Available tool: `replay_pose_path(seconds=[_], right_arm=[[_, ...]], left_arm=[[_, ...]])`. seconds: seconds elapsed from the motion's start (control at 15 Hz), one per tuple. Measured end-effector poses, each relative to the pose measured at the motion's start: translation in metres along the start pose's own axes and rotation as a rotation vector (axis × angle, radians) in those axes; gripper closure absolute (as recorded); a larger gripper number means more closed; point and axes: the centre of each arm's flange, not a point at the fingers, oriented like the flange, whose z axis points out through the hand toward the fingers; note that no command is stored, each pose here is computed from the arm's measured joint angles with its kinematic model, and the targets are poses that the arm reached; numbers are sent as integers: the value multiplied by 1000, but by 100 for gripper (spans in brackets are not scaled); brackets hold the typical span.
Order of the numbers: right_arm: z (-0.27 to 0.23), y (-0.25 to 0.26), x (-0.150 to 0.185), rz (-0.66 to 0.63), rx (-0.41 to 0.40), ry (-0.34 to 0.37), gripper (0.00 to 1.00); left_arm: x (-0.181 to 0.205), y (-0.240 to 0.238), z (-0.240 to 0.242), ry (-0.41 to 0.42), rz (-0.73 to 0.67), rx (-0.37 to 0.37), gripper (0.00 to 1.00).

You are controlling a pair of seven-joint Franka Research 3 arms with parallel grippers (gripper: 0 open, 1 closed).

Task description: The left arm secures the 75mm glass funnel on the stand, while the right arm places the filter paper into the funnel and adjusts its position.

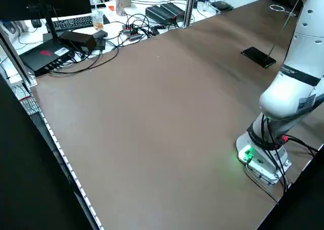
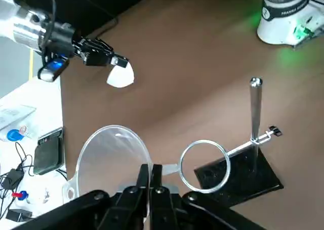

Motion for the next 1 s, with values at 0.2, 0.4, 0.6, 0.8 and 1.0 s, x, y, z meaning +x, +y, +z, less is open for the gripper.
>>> replay_pose_path(seconds=[0.2, 0.4, 0.6, 0.8, 1.0], right_arm=[[0, 0, 0, 0, 0, 0, 99], [0, 0, 0, 0, 0, 0, 99], [0, 0, 0, 0, 0, 0, 99], [0, 0, 0, 0, 0, 0, 99], [0, 0, 0, 0, 0, 0, 99]], left_arm=[[-5, 7, 12, -31, 14, -18, 97], [-5, 15, 23, -42, 23, -36, 97], [-7, 22, 33, -47, 24, -50, 97], [-9, 25, 38, -51, 23, -56, 97], [-12, 27, 44, -48, 21, -39, 97]])
